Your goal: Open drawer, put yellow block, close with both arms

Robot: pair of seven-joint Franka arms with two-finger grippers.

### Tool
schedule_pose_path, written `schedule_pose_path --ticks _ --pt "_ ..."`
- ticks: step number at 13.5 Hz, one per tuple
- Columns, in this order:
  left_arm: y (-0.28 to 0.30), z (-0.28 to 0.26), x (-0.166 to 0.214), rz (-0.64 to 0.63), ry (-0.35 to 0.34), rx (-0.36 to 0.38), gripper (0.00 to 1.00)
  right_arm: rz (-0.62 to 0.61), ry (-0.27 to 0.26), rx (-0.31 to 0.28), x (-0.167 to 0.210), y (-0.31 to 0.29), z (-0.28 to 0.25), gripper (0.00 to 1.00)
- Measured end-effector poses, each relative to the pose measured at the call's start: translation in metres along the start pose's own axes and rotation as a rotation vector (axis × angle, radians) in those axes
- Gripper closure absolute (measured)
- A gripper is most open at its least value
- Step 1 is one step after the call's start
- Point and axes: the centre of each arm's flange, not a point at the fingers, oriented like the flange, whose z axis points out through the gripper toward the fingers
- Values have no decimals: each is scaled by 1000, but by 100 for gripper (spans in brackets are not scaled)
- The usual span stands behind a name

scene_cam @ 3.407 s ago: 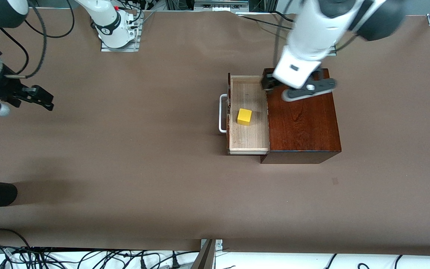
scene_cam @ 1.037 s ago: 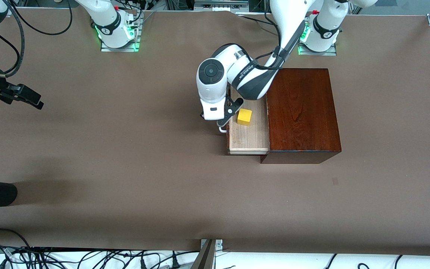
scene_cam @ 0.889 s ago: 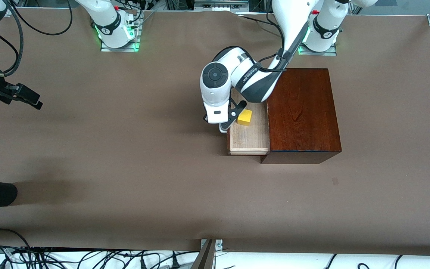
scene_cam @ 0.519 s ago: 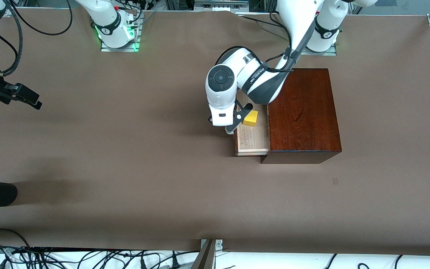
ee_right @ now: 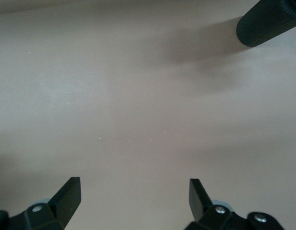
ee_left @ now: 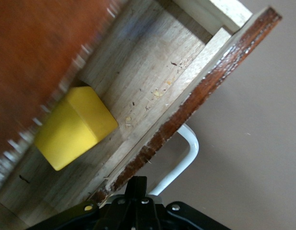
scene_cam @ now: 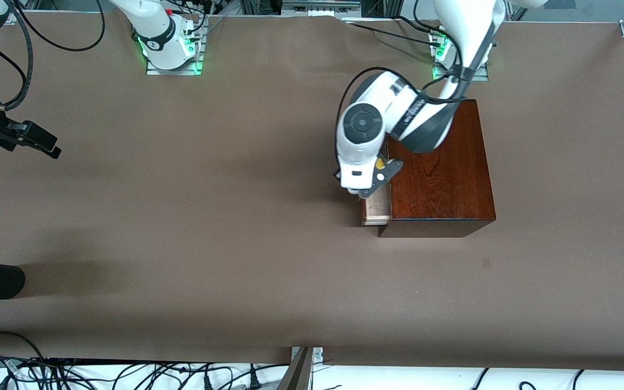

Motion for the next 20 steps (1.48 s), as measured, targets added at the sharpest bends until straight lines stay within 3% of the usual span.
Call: schedule_pose_path --ticks 9,13,16,20 --pt "-36 -9 35 68 -4 19 99 0 0 0 0 0 0 0" --pt "-37 -18 33 72 -1 4 99 -1 0 0 0 -1 0 0" --pt "-40 -55 11 98 -5 -57 99 -2 0 0 0 -1 0 0" --pt "-60 -119 -7 195 5 -152 63 -3 0 0 0 -1 0 0"
